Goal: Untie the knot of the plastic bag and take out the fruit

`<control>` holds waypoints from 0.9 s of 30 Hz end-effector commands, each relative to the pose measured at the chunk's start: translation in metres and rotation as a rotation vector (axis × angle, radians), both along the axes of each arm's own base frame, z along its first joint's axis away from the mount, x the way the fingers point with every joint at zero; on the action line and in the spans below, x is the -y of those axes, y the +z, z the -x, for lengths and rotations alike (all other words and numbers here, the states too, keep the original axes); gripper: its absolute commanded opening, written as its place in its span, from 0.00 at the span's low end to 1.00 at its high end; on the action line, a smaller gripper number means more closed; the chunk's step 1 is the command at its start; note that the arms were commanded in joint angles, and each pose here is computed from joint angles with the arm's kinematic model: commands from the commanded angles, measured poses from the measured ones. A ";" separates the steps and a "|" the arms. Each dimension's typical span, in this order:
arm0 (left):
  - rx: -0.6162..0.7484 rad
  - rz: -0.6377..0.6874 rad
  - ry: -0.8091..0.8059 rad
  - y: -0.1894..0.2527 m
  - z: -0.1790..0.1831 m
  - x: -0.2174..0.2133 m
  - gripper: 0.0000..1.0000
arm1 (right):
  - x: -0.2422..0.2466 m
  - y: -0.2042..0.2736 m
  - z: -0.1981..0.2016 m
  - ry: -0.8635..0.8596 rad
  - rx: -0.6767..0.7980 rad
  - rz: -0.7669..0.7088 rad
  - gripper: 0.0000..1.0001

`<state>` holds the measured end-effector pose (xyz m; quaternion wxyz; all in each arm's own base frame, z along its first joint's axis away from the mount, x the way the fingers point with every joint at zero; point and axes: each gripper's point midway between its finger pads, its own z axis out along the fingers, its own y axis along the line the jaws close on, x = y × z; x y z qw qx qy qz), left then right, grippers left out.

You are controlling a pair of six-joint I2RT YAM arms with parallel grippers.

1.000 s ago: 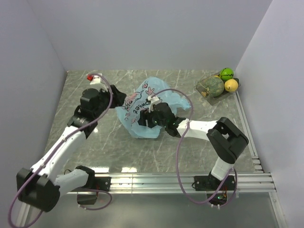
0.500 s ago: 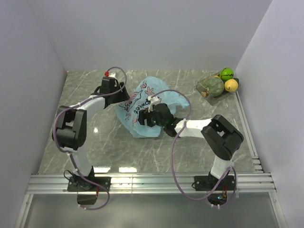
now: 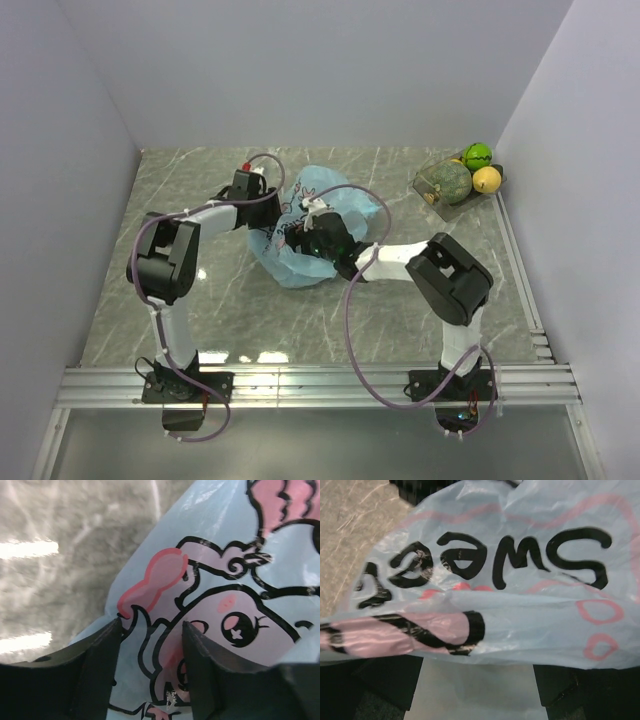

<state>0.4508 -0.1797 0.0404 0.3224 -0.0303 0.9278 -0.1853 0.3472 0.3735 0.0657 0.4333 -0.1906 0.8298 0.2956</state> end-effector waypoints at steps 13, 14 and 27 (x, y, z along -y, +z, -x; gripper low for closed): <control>-0.105 0.138 -0.103 -0.006 0.061 0.033 0.43 | -0.012 -0.025 -0.026 -0.017 -0.012 0.104 0.84; -0.114 0.151 -0.104 -0.007 0.065 0.034 0.40 | -0.012 -0.026 -0.026 -0.019 -0.014 0.111 0.81; -0.105 0.253 -0.143 0.017 0.079 0.049 0.08 | -0.011 -0.048 -0.019 -0.032 -0.077 0.200 0.40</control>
